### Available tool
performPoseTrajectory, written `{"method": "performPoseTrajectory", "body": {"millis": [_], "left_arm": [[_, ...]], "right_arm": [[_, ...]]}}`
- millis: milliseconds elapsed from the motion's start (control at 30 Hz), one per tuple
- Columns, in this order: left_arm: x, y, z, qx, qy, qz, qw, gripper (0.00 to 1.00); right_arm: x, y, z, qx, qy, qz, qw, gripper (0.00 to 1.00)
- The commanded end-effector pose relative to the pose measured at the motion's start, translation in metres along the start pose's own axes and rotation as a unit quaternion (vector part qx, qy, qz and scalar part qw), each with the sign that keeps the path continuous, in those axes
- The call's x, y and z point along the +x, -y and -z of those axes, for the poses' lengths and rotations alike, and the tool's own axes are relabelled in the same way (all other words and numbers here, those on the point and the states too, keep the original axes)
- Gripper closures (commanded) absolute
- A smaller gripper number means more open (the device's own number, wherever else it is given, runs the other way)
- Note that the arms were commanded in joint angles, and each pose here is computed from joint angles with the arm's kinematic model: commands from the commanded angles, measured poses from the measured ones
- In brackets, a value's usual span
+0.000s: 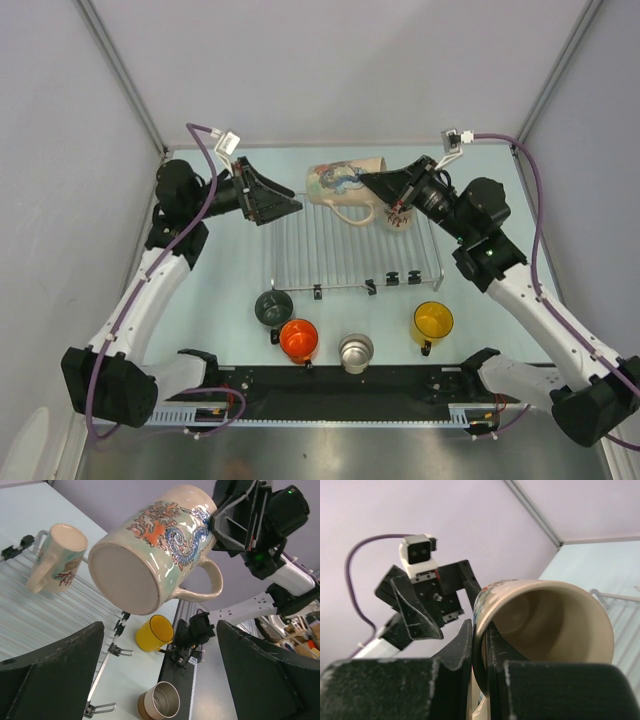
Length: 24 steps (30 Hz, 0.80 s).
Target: Load the cups into the dish rack
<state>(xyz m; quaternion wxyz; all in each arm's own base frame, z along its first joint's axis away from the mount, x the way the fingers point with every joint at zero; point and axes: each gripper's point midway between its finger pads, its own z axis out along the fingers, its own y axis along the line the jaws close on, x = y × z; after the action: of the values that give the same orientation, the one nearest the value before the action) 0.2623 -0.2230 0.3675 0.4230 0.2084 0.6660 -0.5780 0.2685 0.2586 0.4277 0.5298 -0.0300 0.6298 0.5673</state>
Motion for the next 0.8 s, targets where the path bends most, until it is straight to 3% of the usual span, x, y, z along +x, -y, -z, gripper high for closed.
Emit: {"method": "performPoseTrajectory", "body": {"millis": [0,400,767], "left_arm": [[-0.002,0.014,-0.004,0.060,-0.003,0.014,0.998,0.00],[0.007,-0.017,-0.012,0.079,-0.019,0.060,0.995,0.00],[0.005,0.010,-0.009,0.112,-0.011,0.052,0.992,0.00]], "right_arm": [[-0.040,-0.077,0.010,-0.169,0.048,-0.019,0.984,1.00],[-0.030,-0.066,0.008,-0.197,0.030,-0.059,0.978,1.00],[-0.011,-0.044,-0.002,-0.216,0.026,-0.110,0.970,1.00]]}}
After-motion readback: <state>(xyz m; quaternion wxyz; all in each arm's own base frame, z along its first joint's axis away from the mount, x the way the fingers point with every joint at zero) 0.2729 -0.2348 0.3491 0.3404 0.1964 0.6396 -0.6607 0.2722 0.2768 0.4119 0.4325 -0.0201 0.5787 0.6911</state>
